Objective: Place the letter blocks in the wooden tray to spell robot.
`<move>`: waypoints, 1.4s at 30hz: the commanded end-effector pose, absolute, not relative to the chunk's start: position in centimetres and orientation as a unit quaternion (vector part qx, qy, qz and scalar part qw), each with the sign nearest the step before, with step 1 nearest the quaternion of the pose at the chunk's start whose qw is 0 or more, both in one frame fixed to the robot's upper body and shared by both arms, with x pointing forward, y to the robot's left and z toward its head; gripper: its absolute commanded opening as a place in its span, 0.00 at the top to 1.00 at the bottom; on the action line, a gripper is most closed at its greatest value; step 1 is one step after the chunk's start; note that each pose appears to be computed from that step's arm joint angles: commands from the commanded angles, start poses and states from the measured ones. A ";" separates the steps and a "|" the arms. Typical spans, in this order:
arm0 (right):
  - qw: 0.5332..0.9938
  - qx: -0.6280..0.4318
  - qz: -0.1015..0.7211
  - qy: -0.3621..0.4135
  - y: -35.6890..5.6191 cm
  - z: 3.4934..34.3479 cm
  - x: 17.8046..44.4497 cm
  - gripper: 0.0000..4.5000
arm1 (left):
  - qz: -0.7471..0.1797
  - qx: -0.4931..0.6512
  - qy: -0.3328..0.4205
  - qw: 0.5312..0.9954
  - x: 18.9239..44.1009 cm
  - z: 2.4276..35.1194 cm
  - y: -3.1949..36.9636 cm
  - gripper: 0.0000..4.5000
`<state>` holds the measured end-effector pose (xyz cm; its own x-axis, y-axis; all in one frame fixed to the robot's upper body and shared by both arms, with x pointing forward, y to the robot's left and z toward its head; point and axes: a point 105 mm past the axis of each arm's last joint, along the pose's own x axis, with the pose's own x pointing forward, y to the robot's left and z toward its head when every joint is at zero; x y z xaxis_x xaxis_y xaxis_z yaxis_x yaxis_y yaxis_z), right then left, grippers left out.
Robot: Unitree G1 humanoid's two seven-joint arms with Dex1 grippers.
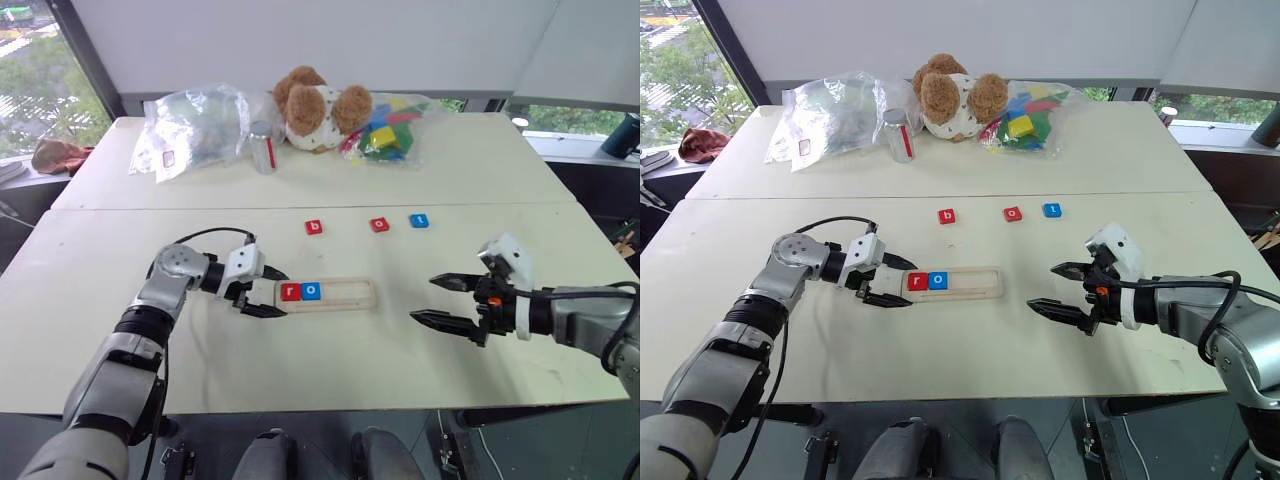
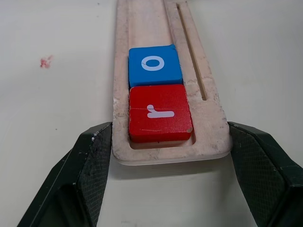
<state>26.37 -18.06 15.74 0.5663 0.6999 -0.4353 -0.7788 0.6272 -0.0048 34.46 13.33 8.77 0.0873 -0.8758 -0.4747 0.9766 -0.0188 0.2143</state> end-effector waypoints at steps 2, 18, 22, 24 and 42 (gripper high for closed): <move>0.890 -0.110 0.408 0.171 -17.8 16.7 26.6 0.00 | -0.677 0.258 0.094 0.683 34.3 9.1 13.5 0.00; 0.940 -0.034 0.324 0.101 -5.8 16.5 39.4 0.00 | -0.534 0.175 0.098 0.822 32.1 19.3 22.5 0.00; 0.950 -0.029 0.295 0.101 -3.2 15.5 42.3 0.00 | -0.474 0.142 0.102 0.863 30.8 19.8 24.4 0.00; 0.956 -0.027 0.275 0.101 -2.1 15.3 43.5 0.00 | -0.449 0.125 0.104 0.879 30.0 19.9 25.1 0.00; 0.964 -0.062 0.222 0.131 2.5 11.7 44.4 0.00 | -0.382 0.111 0.097 0.912 27.8 20.0 25.7 0.00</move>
